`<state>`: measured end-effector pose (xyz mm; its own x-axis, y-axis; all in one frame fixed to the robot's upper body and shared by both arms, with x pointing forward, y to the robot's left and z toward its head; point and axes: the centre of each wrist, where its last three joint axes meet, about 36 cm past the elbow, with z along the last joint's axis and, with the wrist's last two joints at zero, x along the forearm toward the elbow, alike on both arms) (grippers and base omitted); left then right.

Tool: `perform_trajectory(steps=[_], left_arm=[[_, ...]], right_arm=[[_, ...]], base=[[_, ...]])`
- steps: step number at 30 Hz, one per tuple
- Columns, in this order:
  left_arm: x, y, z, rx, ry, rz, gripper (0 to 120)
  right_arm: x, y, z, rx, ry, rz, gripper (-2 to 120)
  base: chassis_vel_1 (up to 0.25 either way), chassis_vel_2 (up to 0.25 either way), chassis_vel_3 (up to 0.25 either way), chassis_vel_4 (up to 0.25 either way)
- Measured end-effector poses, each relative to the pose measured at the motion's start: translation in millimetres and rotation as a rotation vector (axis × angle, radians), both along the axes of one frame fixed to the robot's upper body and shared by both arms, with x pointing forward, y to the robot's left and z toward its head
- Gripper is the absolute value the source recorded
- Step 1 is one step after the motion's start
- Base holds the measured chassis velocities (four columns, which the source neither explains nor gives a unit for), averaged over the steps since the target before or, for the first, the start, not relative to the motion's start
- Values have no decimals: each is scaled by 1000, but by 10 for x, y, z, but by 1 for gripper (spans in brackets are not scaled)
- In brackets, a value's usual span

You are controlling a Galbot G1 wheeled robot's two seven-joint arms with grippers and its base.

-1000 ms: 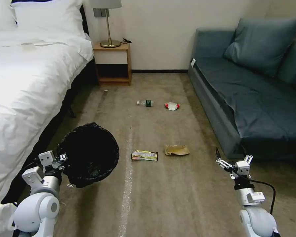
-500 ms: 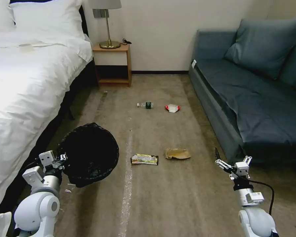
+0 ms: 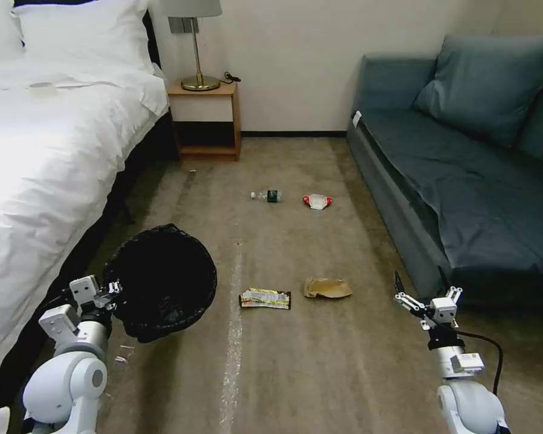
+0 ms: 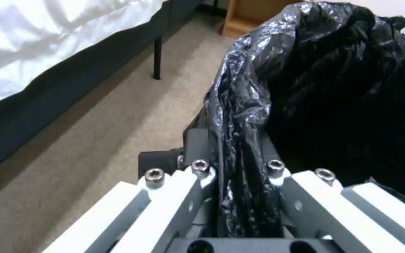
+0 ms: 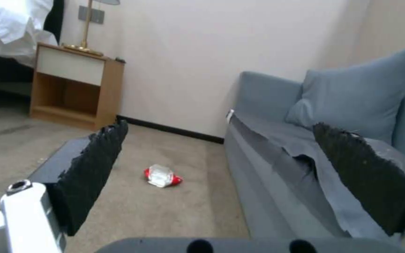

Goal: Pick up the trash bin, then pick up the garbage on the floor and place it into the trash bin.

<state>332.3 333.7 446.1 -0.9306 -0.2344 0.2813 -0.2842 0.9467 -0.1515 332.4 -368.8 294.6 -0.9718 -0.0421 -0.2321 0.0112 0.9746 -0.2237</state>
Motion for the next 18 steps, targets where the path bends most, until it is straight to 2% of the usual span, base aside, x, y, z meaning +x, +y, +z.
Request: perform_trajectory(steps=[18], left_arm=[[-3,-10,-2,0,-9,-5,5]], right_arm=[[5,5,6,0,-2,2,100]], base=[[-52,42,50,-48]])
